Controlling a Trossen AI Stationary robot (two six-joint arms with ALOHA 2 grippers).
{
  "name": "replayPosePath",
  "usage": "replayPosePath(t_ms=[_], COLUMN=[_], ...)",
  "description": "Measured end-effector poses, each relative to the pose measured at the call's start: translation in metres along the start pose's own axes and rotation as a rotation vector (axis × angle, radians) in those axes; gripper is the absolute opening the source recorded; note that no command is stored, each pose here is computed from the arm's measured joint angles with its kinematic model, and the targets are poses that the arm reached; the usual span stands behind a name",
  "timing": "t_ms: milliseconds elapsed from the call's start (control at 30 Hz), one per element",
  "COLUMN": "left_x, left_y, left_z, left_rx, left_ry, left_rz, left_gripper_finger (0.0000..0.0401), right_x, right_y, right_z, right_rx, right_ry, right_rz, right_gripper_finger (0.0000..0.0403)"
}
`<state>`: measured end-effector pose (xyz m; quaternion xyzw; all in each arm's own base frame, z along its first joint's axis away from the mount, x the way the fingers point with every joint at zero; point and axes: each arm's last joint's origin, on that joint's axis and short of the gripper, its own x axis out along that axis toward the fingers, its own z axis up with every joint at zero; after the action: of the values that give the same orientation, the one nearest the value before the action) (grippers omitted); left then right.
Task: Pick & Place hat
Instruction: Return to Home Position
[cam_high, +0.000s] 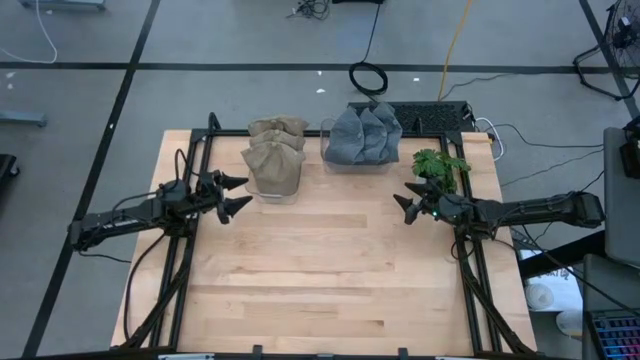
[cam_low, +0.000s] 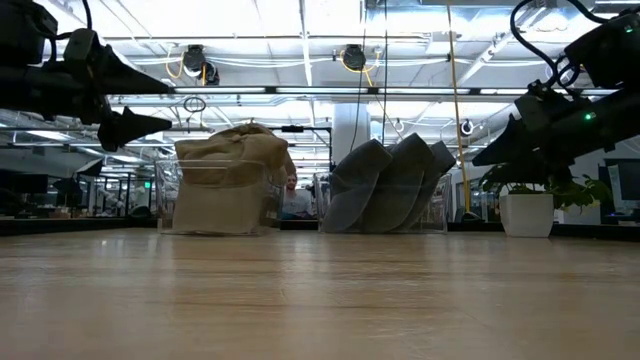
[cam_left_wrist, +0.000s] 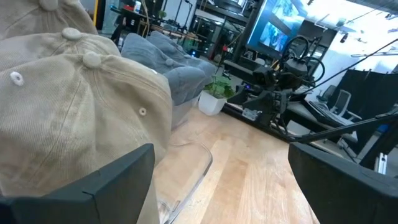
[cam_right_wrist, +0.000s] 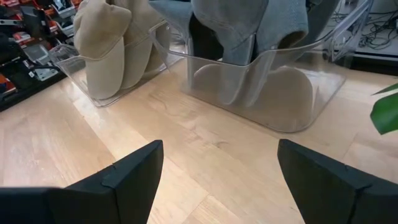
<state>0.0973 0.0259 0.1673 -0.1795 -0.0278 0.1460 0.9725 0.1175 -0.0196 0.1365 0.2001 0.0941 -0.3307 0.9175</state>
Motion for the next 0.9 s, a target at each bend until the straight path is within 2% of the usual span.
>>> replayPosePath(t_ms=[567, 900], left_x=[0.000, 0.000], left_y=[0.000, 0.000], left_z=[0.001, 0.001], left_rx=[0.003, 0.002], left_ry=[-0.005, -0.005], left_rz=[-0.002, -0.004], left_gripper_finger=[0.0379, 0.0379], right_x=[-0.001, -0.017], right_y=[0.000, 0.001], right_z=[0.000, 0.021], right_rx=[0.001, 0.138], right_ry=[-0.002, -0.183], right_rz=[0.005, 0.117], right_gripper_finger=[0.0304, 0.0304])
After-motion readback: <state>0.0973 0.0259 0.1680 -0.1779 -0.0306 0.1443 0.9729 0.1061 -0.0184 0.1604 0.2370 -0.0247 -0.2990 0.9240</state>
